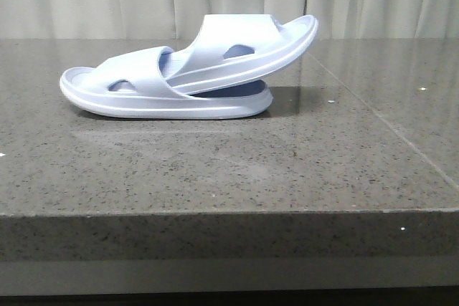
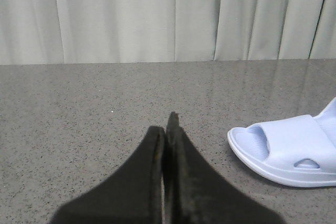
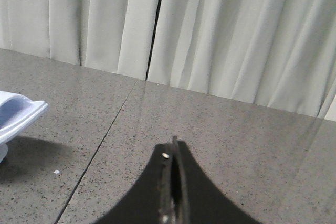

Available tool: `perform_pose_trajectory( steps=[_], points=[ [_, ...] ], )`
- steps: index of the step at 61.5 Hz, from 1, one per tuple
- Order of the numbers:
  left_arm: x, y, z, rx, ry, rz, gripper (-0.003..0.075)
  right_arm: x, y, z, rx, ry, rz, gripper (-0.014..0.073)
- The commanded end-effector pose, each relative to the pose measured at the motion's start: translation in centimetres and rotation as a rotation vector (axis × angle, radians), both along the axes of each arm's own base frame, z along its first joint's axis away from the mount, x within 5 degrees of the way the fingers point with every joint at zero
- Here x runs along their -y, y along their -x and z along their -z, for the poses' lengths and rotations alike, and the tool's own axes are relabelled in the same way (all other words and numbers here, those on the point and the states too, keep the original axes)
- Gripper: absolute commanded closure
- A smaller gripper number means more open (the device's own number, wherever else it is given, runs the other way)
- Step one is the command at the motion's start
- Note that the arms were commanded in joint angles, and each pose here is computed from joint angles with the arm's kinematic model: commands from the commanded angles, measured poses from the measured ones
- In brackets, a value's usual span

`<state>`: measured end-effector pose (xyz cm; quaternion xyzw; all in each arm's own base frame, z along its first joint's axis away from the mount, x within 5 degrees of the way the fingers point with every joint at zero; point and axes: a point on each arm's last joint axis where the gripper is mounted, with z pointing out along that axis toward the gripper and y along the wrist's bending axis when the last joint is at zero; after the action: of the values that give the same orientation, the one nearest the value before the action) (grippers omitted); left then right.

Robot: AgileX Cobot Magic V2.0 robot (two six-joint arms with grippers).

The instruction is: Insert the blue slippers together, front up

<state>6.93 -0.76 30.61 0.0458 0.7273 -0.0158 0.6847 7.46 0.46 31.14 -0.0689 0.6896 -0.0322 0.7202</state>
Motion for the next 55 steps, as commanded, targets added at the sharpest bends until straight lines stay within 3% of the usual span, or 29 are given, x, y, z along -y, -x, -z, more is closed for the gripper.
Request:
perform_pose_trajectory(
  steps=[1, 23, 55],
  points=[
    [-0.1, 0.0, -1.6, 0.098, 0.016, -0.015, 0.0740, 0.2, 0.1, -1.6, 0.106, 0.001, 0.018, 0.0655],
    [-0.6, 0.7, -0.3, 0.097, 0.031, -0.063, 0.0739, 0.2, 0.1, -1.6, 0.106, 0.001, 0.018, 0.0655],
    [-0.4, 1.8, 7.8, 0.031, 0.044, -0.032, 0.0740, 0.2, 0.1, -1.6, 0.106, 0.001, 0.018, 0.0655]
  ],
)
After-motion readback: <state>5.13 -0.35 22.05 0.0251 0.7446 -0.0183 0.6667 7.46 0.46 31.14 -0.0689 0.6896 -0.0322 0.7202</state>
